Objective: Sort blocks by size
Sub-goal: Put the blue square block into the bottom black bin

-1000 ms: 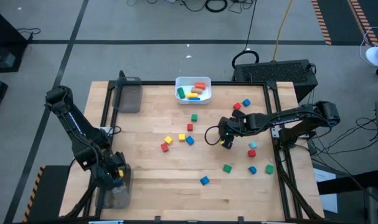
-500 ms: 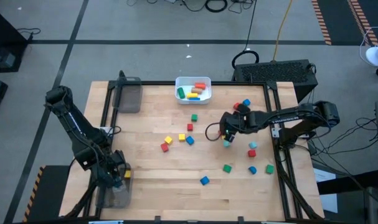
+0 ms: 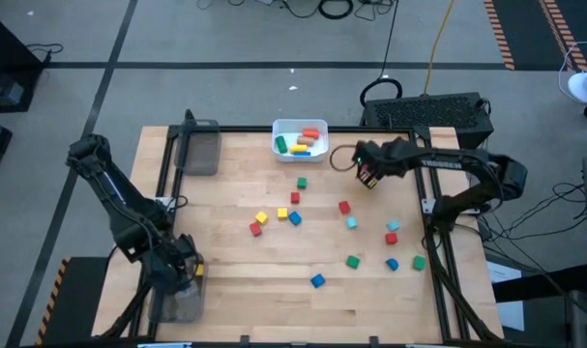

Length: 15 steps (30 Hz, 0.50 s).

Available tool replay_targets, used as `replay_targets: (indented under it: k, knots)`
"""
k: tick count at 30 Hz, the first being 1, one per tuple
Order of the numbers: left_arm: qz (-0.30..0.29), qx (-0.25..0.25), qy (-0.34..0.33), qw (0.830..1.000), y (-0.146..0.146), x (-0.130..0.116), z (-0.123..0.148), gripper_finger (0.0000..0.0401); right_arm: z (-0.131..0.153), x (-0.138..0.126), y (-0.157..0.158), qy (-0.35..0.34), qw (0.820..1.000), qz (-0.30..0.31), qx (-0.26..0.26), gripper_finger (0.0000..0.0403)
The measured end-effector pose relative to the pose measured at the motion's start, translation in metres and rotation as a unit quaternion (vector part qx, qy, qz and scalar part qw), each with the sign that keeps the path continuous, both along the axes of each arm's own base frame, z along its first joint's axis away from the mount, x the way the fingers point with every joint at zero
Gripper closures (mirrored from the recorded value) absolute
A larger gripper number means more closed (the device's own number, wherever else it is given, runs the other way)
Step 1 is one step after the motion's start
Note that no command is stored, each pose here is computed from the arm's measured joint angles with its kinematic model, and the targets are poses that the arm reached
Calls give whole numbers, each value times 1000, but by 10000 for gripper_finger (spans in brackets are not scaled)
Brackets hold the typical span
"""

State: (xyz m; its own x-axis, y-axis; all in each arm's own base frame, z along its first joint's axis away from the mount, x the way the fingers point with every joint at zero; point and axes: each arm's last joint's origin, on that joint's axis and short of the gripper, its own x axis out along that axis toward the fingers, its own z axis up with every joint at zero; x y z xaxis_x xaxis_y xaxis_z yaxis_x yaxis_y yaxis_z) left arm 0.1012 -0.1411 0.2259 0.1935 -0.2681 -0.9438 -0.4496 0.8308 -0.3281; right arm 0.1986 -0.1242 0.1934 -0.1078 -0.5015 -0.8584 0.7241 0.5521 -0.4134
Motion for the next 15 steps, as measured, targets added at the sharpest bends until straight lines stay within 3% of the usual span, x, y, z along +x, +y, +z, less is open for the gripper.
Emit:
replay_targets:
  k: [9,15]
  knots:
    - [-31,2,-77,997,-5,7,27,170,0,-19,-34,4,1000,11,25,225]
    - [-37,29,-126,991,-5,11,34,170,1,-19,-42,-22,999,24,30,182]
